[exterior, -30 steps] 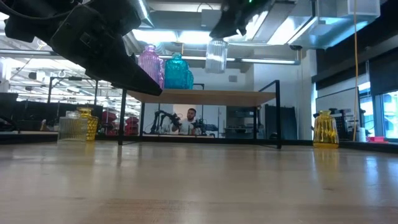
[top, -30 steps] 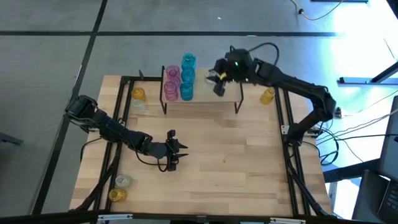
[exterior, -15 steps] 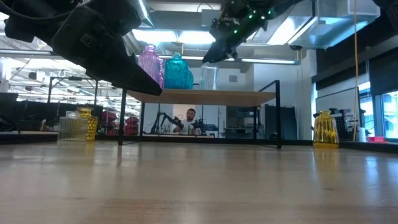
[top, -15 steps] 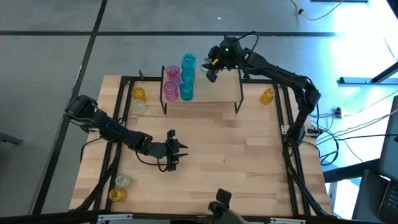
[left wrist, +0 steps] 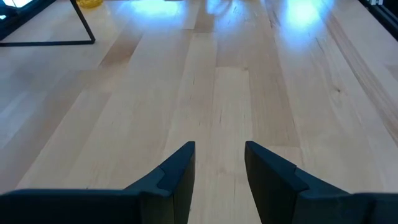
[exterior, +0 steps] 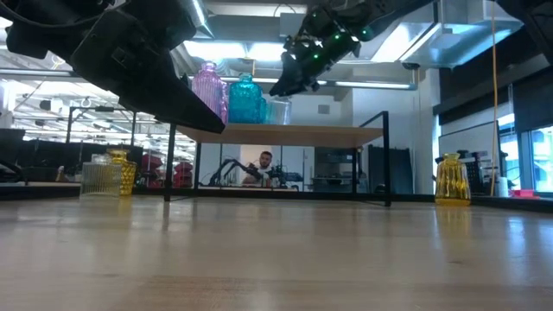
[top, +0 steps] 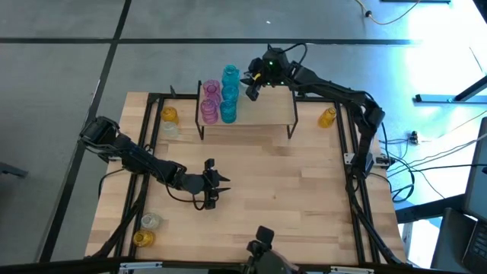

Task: Sort vases onto shelf
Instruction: Put the top right transparent flower vase on the shelf

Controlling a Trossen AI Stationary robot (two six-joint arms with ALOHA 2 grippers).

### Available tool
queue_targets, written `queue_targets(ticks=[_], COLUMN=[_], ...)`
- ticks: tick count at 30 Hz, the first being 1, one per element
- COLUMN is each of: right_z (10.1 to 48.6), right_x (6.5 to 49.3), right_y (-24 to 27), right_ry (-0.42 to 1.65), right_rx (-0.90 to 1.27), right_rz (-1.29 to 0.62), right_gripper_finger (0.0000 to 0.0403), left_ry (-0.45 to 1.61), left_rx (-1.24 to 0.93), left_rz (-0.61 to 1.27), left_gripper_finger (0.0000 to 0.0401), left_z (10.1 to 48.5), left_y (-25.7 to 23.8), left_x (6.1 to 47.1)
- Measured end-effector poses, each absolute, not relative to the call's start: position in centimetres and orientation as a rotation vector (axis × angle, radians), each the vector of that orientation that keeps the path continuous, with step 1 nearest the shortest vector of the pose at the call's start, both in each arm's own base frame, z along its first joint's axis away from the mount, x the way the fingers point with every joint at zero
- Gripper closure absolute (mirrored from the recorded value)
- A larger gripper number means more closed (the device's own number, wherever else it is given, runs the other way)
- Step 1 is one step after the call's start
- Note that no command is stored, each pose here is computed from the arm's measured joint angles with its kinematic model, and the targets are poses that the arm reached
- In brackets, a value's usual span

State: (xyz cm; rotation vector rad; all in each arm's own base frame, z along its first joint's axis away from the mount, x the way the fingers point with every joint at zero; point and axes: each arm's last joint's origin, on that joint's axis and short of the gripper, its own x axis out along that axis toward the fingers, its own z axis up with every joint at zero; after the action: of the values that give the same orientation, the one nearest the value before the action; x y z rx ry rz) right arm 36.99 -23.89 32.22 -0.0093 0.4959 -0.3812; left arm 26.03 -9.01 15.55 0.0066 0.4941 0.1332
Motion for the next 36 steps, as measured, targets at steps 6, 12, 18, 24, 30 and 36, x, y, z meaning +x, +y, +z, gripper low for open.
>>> queue_targets(ticks=[6, 12, 18, 24, 30, 36], right_z=[32.16, 32.09, 32.24, 32.35, 32.33, 32.35], right_x=[37.03, 36.99, 36.95, 36.88, 36.87, 36.88], right_y=[-23.9, -23.88, -23.85, -23.8, -23.8, -23.79], right_ry=[0.496, 0.504, 0.511, 0.524, 0.527, 0.525], right_rx=[-0.007, -0.003, 0.003, 0.01, 0.011, 0.01], right_rz=[-0.378, -0.377, -0.377, -0.375, -0.375, -0.375], right_gripper_finger=[0.0297, 0.0297, 0.0297, 0.0297, 0.0297, 0.0279], left_ry=[0.494, 0.495, 0.495, 0.495, 0.495, 0.495], left_rx=[0.007, 0.007, 0.007, 0.007, 0.007, 0.007], left_rz=[0.133, 0.133, 0.133, 0.133, 0.133, 0.133], left_gripper_finger=[0.0268, 0.0268, 0.0268, 0.0268, 0.0268, 0.0268], left_z=[15.55, 15.54, 15.54, 15.54, 15.55, 15.55], left_y=[-9.02, -9.02, -9.01, -9.01, -9.02, -9.01], left_x=[26.03, 26.03, 26.03, 26.03, 26.03, 26.03])
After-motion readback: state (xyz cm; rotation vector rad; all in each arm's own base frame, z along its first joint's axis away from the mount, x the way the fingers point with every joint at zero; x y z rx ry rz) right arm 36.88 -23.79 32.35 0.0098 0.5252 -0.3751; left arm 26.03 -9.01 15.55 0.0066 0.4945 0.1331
